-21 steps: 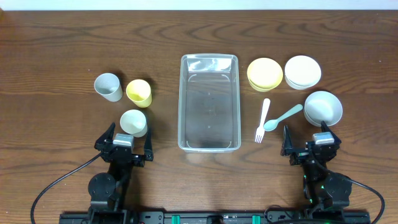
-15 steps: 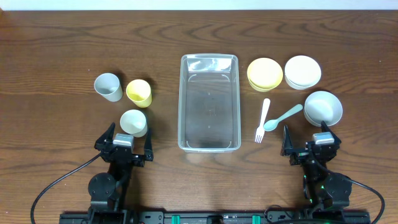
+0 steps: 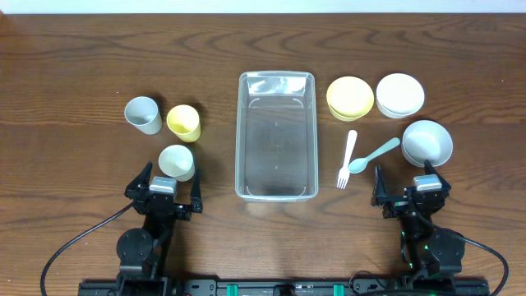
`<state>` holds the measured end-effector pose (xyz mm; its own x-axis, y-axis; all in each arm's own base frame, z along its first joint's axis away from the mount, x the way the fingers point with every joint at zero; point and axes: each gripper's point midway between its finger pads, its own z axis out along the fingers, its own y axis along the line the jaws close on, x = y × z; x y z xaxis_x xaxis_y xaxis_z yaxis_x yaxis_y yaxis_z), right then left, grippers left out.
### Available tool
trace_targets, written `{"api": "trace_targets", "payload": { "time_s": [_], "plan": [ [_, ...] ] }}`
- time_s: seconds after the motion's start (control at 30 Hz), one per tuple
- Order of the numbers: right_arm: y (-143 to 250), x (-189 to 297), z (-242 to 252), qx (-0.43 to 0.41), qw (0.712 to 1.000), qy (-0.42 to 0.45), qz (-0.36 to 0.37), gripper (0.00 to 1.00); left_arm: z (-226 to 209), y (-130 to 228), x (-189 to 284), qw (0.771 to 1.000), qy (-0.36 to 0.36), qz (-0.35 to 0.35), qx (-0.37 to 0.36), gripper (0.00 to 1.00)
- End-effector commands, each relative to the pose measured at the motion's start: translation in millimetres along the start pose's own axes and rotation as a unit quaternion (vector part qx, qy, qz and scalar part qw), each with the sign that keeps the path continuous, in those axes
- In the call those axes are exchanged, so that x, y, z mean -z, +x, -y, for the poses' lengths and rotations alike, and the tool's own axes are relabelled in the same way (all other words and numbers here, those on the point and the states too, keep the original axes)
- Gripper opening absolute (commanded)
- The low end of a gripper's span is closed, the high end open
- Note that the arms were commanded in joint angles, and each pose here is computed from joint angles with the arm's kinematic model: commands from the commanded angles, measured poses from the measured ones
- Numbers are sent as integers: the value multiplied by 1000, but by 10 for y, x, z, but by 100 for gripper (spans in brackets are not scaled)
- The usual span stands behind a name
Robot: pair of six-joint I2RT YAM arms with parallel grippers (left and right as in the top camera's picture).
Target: Pack container
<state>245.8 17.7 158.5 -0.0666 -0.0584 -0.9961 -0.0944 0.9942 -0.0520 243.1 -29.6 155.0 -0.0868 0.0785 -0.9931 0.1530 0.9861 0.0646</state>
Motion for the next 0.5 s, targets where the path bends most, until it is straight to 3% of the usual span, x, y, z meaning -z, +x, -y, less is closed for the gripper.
{"api": "trace_targets", "payload": {
  "time_s": [0.0, 0.47],
  "plan": [
    [11, 3, 41, 6, 1000, 10, 0, 99, 10, 160, -9, 1000, 3, -24, -7, 98],
    [15, 6, 106, 6, 1000, 29, -2, 99, 10, 160, -9, 1000, 3, -24, -7, 98]
  ]
}}
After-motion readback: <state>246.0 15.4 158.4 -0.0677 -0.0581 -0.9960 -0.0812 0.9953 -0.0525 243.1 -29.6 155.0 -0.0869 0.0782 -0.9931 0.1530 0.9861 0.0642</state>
